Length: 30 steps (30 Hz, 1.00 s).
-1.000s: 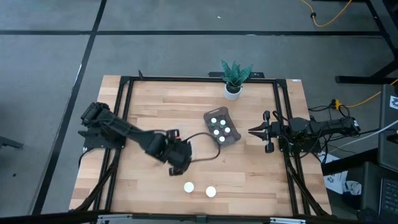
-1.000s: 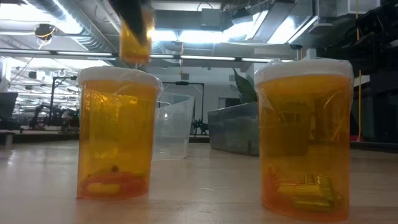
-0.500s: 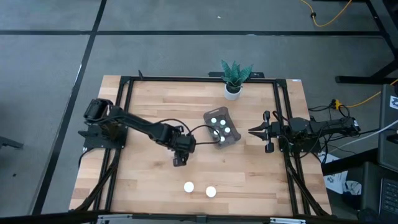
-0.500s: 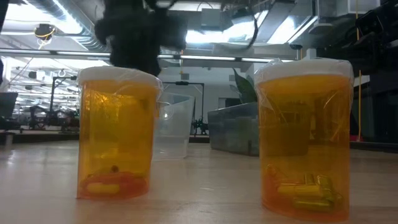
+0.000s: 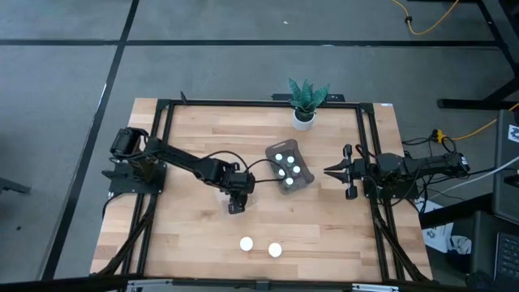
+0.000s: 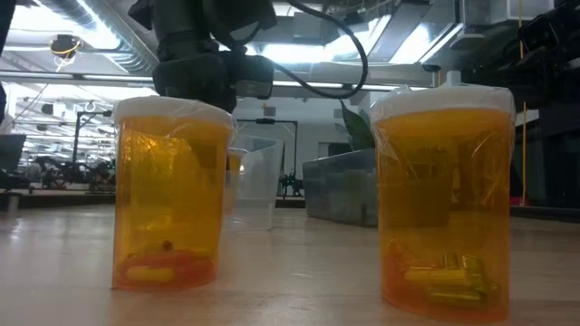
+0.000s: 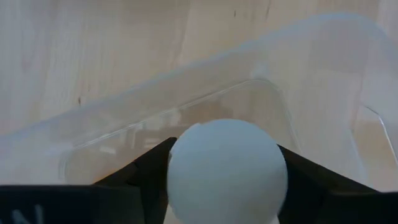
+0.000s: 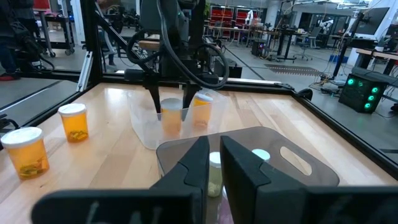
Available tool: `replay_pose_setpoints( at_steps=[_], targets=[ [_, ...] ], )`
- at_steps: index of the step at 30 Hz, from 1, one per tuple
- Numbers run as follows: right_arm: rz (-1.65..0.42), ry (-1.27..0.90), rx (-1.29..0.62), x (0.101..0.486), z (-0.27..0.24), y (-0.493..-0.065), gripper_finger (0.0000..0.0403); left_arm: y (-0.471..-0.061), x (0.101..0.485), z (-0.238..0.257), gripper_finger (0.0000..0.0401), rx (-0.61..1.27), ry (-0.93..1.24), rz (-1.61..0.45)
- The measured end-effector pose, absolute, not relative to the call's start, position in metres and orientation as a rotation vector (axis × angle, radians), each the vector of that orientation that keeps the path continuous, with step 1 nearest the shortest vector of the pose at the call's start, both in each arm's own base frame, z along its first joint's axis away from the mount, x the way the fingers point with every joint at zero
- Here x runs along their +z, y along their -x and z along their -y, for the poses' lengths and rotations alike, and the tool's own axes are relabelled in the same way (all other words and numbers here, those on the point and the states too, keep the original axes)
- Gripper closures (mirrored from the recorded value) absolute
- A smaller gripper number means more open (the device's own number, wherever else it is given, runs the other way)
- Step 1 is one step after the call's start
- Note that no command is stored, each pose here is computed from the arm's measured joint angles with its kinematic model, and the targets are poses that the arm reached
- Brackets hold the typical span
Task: Pick and place medicine bottles into bin by pill shape (circle, oval)
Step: Put the large orange pill bottle into the transparent bin
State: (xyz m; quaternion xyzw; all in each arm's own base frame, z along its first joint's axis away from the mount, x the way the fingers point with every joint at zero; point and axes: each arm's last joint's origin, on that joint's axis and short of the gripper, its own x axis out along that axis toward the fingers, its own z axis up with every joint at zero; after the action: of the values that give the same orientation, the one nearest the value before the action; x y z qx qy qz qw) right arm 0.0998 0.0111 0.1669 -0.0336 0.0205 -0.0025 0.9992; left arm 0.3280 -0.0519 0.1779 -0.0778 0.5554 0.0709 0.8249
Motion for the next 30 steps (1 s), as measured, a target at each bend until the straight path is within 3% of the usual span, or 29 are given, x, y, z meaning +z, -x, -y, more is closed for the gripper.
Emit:
replay_pose_setpoints(
  at_steps=[9,19,25,30],
  targets=[
    [-0.041,0.067,-0.005,0.167,-0.011,-0.1,0.036,-0.33,0.183,0.052,0.0135,0.149,0.168,-1.18],
    [-0.041,0.067,-0.005,0.167,-0.011,-0.1,0.036,-0.335,0.263,0.058,0.0133,0.201,0.166,-1.207],
    [-0.041,0.067,-0.005,0.167,-0.011,-0.1,0.036,-0.325,0.304,0.094,0.0131,0.113,0.239,-1.126],
    [-0.041,0.067,-0.005,0.167,-0.011,-0.1,0.036,-0.309,0.308,0.138,0.0138,0.035,0.258,-1.125]
  ],
)
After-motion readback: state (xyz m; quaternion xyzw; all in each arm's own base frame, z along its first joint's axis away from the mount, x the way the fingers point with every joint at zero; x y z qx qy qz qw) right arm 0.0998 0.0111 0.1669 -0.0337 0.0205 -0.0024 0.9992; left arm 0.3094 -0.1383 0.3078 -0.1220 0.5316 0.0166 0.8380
